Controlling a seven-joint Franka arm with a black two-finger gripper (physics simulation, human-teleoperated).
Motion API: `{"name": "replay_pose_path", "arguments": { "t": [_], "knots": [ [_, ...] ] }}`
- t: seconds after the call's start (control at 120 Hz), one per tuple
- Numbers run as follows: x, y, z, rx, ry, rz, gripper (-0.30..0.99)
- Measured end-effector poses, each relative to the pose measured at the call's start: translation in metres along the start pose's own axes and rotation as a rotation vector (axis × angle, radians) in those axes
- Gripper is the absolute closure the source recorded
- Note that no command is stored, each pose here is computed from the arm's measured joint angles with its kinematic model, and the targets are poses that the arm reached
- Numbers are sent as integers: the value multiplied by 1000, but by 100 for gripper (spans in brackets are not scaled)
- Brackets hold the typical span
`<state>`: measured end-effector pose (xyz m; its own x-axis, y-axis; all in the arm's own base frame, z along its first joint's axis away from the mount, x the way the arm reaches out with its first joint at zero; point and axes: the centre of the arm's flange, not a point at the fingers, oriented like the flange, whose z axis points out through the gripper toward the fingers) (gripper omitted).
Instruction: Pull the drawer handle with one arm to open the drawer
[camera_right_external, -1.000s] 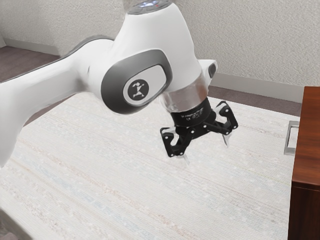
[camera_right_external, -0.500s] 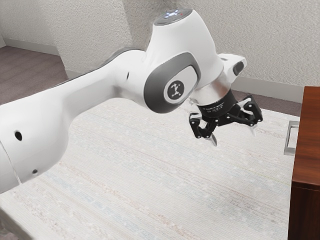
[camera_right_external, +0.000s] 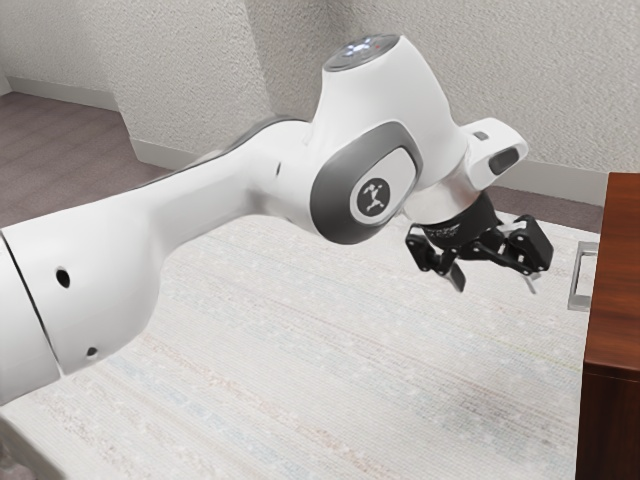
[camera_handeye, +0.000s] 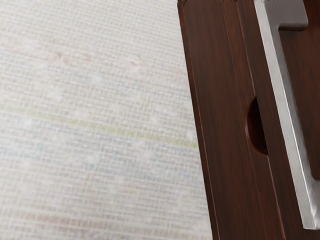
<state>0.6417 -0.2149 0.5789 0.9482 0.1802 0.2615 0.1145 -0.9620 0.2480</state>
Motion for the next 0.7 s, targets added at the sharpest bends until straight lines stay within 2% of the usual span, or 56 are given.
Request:
{"name": "replay_pose_path", "arguments": {
  "t": [0.267, 0.425, 0.7],
  "knots": [
    [5, 8, 1, -31, 31, 114, 0],
    [4, 10, 3, -87, 15, 68, 0],
    [2, 16, 5, -108, 10, 36, 0]
  ]
}}
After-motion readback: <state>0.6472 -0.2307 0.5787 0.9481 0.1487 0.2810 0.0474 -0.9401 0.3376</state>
